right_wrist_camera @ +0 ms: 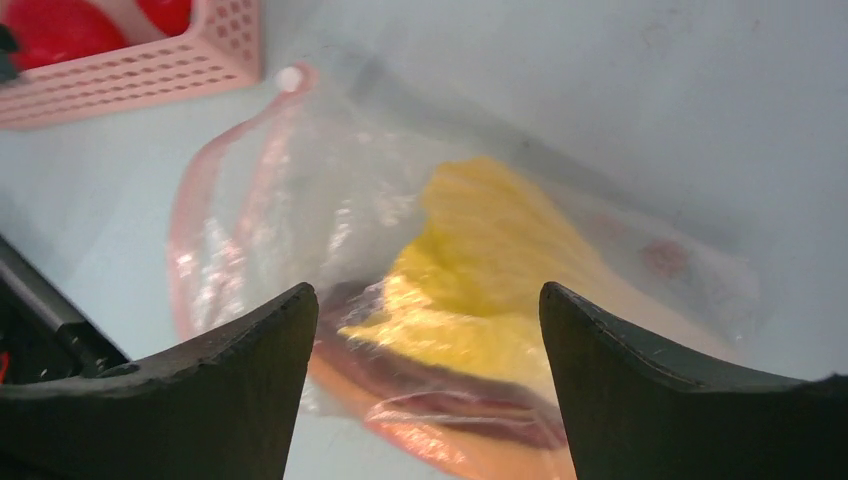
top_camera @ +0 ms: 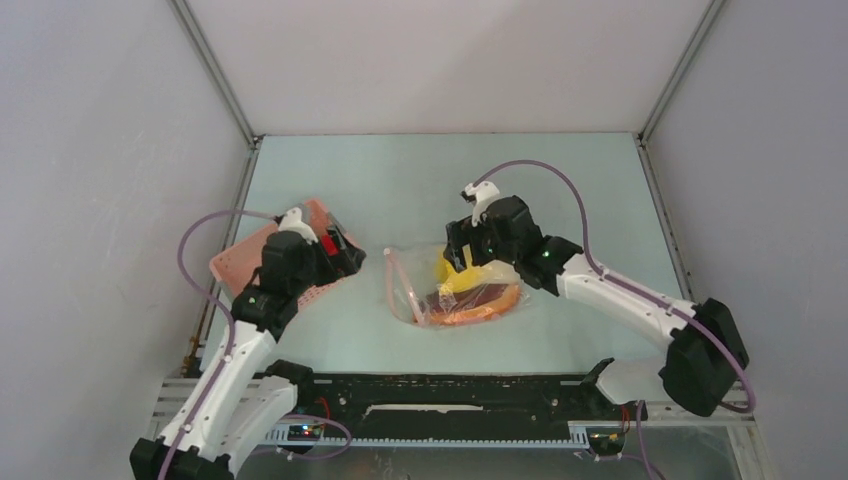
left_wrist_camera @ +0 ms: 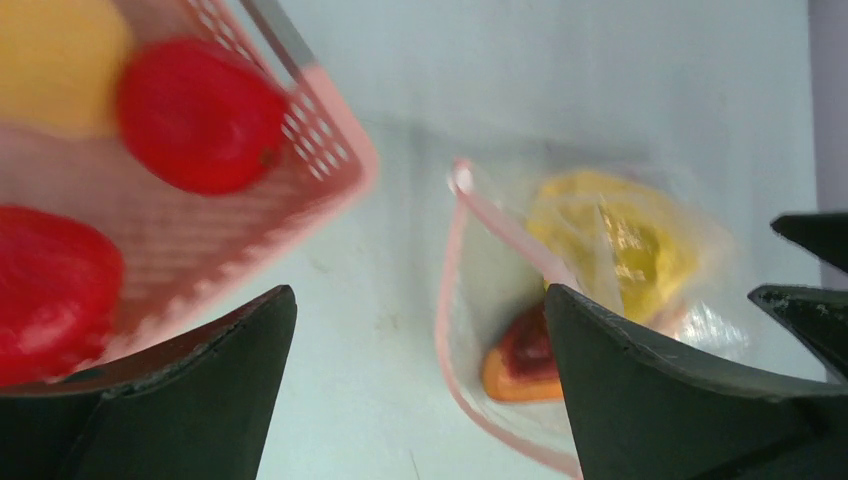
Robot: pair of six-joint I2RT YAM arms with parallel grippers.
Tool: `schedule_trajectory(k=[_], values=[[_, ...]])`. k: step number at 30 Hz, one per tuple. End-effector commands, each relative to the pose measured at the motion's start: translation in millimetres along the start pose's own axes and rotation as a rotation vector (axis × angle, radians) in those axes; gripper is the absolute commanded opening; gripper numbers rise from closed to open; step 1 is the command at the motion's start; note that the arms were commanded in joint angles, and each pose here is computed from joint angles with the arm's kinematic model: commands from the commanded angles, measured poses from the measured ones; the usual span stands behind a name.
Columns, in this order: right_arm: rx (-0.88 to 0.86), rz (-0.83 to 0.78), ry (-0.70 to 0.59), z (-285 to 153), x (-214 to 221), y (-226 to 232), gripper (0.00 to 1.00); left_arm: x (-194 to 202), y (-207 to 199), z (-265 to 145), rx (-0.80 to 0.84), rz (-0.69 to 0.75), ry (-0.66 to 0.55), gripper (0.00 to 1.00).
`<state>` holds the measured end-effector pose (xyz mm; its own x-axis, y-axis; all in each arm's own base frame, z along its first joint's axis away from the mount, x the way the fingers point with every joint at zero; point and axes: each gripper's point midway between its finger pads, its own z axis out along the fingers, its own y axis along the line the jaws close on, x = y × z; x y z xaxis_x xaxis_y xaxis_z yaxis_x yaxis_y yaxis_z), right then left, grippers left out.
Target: Open the zip-top bag and remove the fake food
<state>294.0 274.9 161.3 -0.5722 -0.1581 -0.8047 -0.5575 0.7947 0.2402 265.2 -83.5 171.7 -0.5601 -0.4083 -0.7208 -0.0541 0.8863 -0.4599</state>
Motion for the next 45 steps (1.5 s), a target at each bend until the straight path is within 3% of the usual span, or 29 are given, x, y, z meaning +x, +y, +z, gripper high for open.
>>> schedule_trajectory(k=[1,10,17,27,29,32,36,45], values=[[0.065,-0.049,-0.041,-27.1,-3.2,24.0,0.84,28.2,-24.8,-3.7,0.117,-0.043,0.009,0.96],[0.068,-0.116,-0.009,-33.7,26.6,87.9,0.8,76.6,-54.0,-13.3,0.285,-0.063,0.074,0.88],[0.032,-0.109,0.035,-18.3,55.0,124.2,0.76,109.1,-64.3,-0.2,0.344,-0.089,0.117,0.75],[0.099,-0.113,0.073,17.0,81.0,136.3,0.71,138.4,-60.1,6.7,0.339,-0.095,0.173,0.7],[0.109,-0.114,0.086,19.4,85.4,135.1,0.57,138.8,-63.7,6.1,0.351,-0.096,0.173,0.7],[0.096,-0.119,0.087,14.9,86.3,139.9,0.27,137.4,-71.0,5.0,0.374,-0.098,0.169,0.7],[0.093,-0.125,0.08,6.8,88.1,146.4,0.01,139.0,-80.1,3.1,0.4,-0.111,0.181,0.69],[0.115,-0.117,0.049,-2.2,90.3,154.7,0.0,145.3,-87.4,5.5,0.391,-0.142,0.181,0.62]])
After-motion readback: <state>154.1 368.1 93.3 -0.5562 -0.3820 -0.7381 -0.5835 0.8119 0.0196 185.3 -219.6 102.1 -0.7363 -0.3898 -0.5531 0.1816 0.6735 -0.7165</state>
